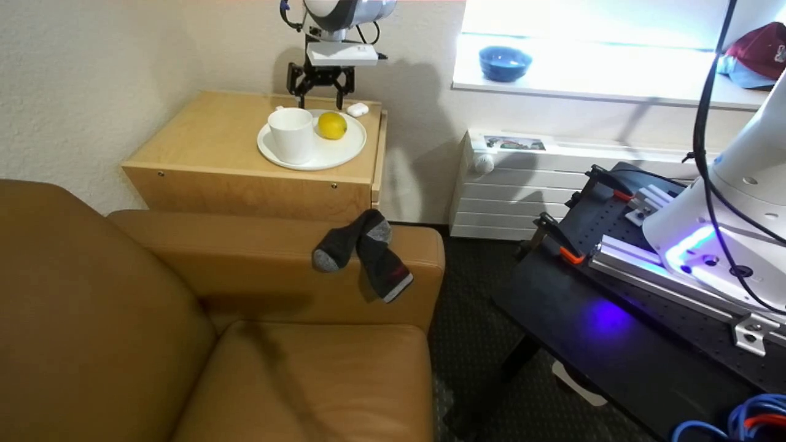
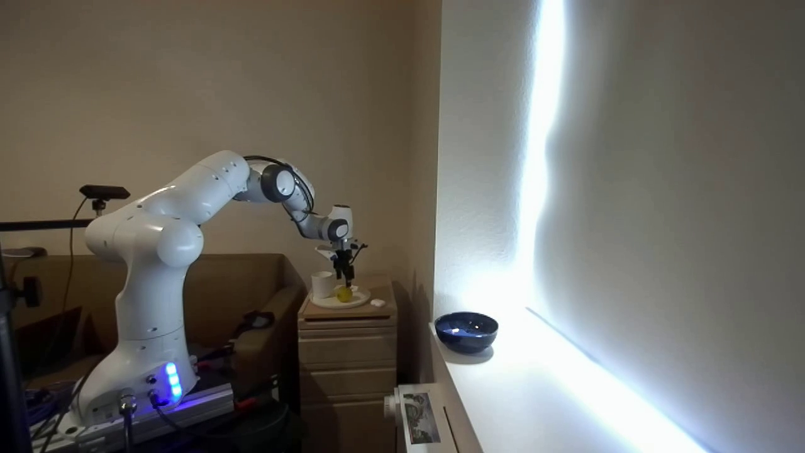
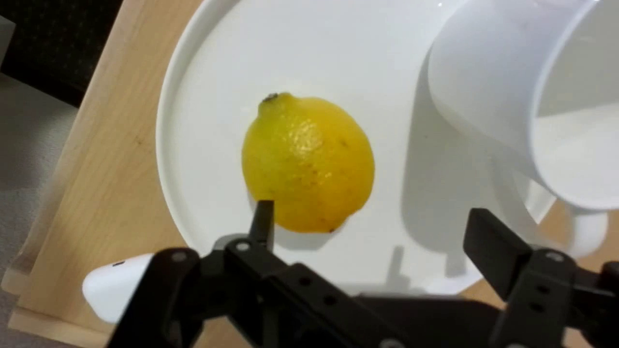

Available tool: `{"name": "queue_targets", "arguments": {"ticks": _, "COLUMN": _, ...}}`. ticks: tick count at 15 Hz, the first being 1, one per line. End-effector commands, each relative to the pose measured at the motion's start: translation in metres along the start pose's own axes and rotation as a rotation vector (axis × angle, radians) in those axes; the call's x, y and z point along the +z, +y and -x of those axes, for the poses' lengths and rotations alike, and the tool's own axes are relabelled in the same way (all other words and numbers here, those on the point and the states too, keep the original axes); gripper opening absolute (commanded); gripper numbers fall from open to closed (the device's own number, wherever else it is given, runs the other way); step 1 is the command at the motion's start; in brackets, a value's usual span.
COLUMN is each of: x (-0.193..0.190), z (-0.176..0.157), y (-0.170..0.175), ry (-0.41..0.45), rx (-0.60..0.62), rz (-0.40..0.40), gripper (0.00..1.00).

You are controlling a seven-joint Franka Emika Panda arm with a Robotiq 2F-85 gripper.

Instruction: Pick the fruit in the bowl on the windowsill and put it on the plate on the drawer

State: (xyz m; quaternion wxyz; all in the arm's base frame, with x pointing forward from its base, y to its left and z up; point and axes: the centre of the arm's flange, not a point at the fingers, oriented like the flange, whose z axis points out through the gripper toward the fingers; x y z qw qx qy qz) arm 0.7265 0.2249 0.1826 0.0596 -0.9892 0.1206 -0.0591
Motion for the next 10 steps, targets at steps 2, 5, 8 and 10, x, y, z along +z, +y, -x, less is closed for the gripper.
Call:
{"name": "queue_targets", "arguments": {"ticks": 2, "x": -0.08, "z": 0.014, "y": 0.031, "ry": 0.047, "rx": 0.052, "rz": -0.026, "gripper": 1.0}}
{"name": "queue_targets", "arguments": {"ticks": 5, "x": -0.143, "z": 0.02, "y": 0.041, "ry": 0.223, "rx": 0.085, "rz": -0.123, "gripper": 1.0}}
{"name": "queue_targets", "arguments": {"ticks": 8, "x": -0.208, "z": 0.03, "y": 0.031, "ry": 0.39, "rx": 0.045, "rz": -0.247, "gripper": 1.0}}
{"name": "queue_targets", "arguments": {"ticks": 10, "x": -0.196, "z": -0.005, "y": 0.009, "ry": 0.396, "rx": 0.056, "rz": -0.228, "gripper": 1.0}}
